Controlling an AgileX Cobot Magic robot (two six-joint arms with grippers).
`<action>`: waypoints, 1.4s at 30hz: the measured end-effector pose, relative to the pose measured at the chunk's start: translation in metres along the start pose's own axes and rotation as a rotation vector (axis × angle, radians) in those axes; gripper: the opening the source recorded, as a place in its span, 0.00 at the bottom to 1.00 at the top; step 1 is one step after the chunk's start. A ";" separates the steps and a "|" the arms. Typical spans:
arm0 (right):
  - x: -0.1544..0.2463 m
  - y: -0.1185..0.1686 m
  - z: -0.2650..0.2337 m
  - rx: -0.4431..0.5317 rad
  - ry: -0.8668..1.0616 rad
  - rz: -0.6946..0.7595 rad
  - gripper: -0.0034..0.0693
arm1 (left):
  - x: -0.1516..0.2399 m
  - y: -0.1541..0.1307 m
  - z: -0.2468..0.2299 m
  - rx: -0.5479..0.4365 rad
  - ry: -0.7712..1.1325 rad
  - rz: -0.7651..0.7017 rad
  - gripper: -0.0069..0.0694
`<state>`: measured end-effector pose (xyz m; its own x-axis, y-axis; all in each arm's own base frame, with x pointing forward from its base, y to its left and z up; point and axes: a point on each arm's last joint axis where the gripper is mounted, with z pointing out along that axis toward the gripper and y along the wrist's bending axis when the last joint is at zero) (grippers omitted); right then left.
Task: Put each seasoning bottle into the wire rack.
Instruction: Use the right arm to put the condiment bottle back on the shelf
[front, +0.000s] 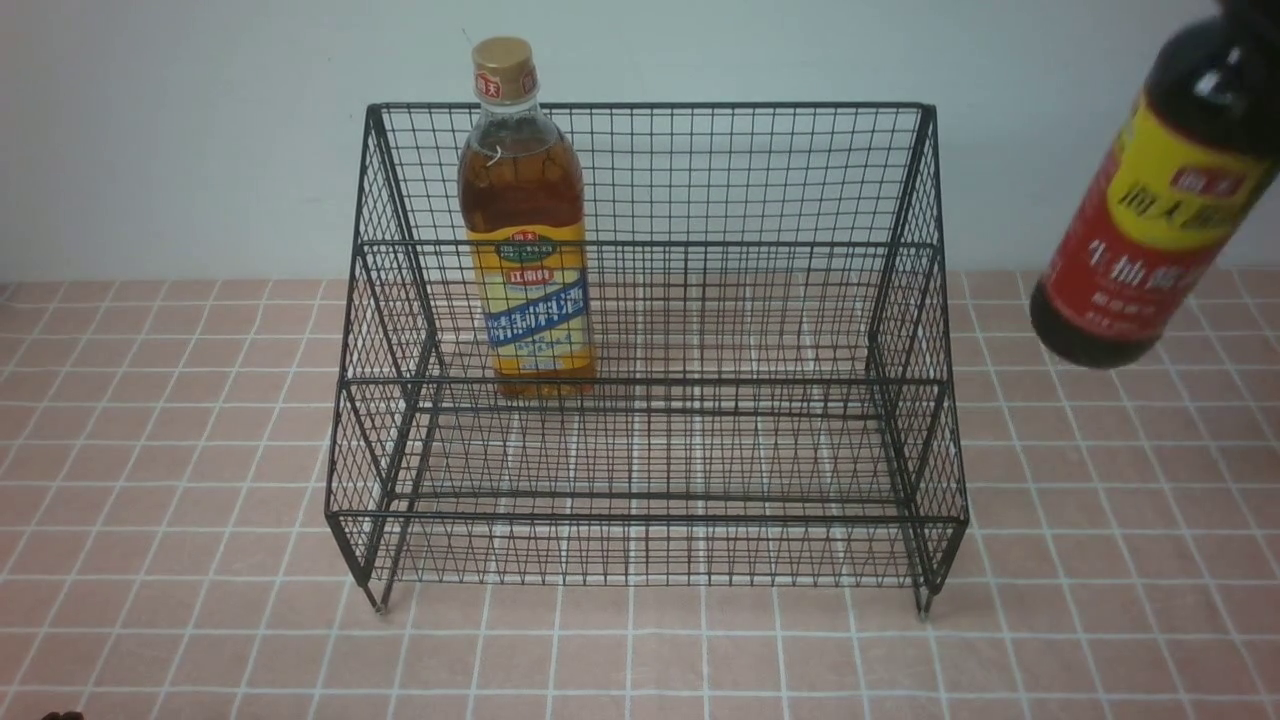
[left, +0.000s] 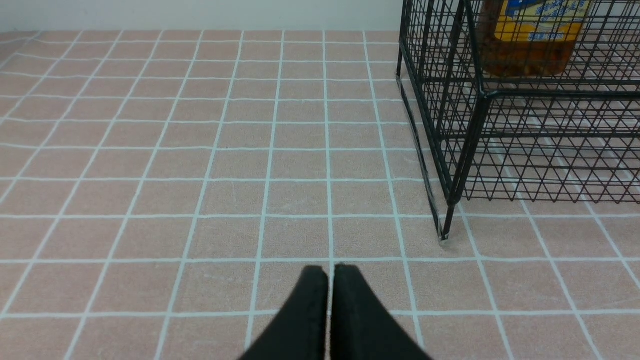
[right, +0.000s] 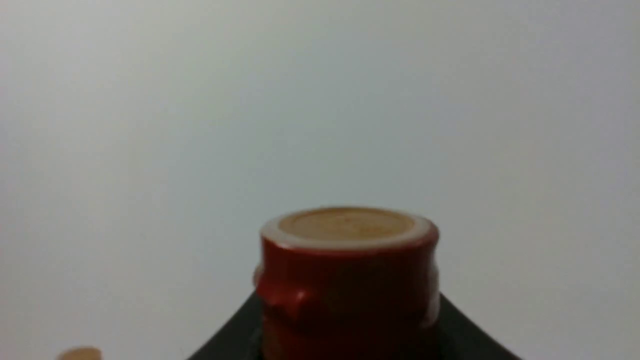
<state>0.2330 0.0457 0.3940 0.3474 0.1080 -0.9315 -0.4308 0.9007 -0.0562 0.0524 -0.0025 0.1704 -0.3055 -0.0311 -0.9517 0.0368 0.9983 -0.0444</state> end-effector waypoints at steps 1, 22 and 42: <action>-0.009 0.002 0.004 -0.033 -0.019 0.013 0.42 | 0.000 0.000 0.000 0.000 0.000 0.000 0.08; 0.034 0.056 0.084 -0.389 0.099 0.118 0.42 | 0.000 0.000 0.000 0.000 0.000 0.000 0.08; 0.099 0.045 0.117 -0.312 0.215 0.160 0.42 | 0.000 0.000 0.000 0.000 0.000 0.000 0.08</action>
<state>0.3452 0.1459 0.3410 0.0873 0.1159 -0.9894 -0.7088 0.7051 0.0201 0.0524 -0.0025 0.1704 -0.3055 -0.0311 -0.9517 0.0368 0.9983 -0.0444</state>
